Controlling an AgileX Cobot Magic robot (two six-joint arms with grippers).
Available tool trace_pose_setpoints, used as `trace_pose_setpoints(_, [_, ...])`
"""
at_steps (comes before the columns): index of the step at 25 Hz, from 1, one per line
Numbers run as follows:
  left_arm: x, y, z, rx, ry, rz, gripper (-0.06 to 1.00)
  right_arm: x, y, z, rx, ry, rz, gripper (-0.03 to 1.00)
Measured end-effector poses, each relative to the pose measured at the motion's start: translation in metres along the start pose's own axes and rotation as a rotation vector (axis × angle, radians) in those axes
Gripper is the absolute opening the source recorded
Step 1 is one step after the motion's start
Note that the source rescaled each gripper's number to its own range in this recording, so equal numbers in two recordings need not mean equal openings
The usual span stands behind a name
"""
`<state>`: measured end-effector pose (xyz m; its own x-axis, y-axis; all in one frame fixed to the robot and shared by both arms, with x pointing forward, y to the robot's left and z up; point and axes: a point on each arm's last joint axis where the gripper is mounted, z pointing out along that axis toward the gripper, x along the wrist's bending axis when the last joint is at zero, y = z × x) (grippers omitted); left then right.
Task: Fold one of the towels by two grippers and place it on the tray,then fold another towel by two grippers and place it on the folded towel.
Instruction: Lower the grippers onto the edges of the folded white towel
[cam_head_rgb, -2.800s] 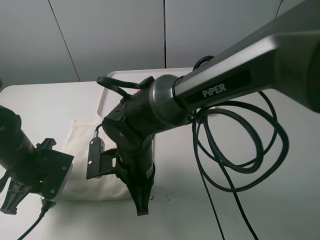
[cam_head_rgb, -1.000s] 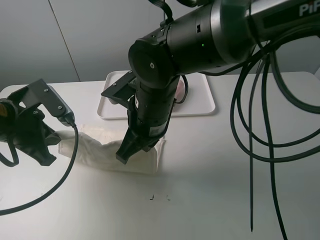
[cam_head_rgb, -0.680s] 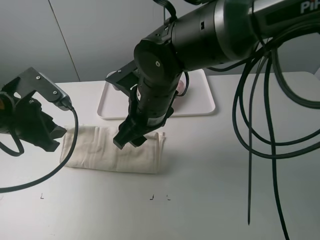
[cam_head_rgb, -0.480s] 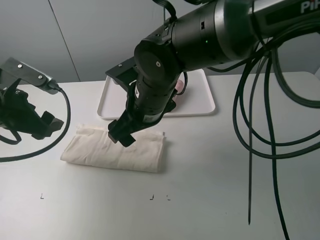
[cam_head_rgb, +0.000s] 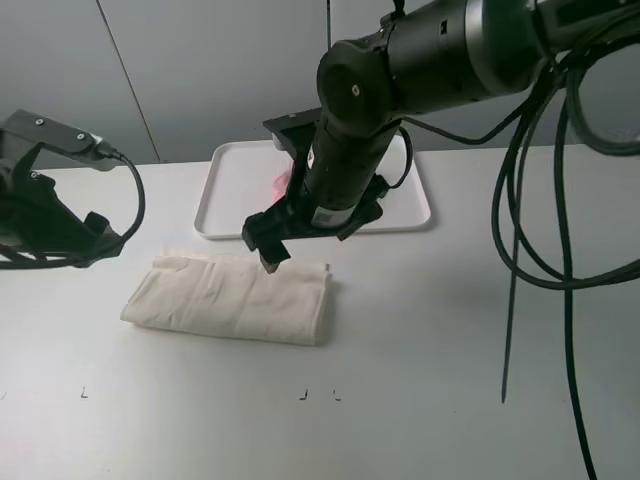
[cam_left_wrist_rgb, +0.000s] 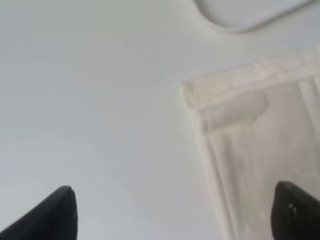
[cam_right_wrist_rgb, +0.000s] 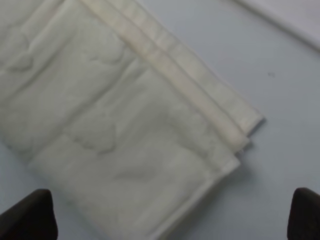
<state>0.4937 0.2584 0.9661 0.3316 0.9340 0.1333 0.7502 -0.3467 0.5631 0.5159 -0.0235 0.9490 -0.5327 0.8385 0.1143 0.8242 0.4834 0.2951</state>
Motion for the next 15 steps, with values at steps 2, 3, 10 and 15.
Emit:
trace_pose_setpoints(2, [0.002, 0.009, 0.008, 0.074, -0.010, -0.051, 0.99, -0.010, -0.001, -0.001, 0.031, 0.003, 0.029, 1.00])
trace_pose_setpoints(3, [0.004, 0.015, 0.012, 0.105, -0.013, -0.078, 0.99, -0.013, -0.001, -0.001, 0.045, 0.000, 0.029, 1.00])
trace_pose_setpoints(10, [0.007, 0.033, 0.052, 0.374, -0.032, -0.216, 0.99, -0.014, -0.004, -0.001, 0.082, 0.007, 0.018, 1.00])
trace_pose_setpoints(15, [0.006, 0.032, 0.079, 0.459, -0.039, -0.235, 0.99, -0.014, -0.005, -0.001, 0.089, 0.007, 0.016, 1.00])
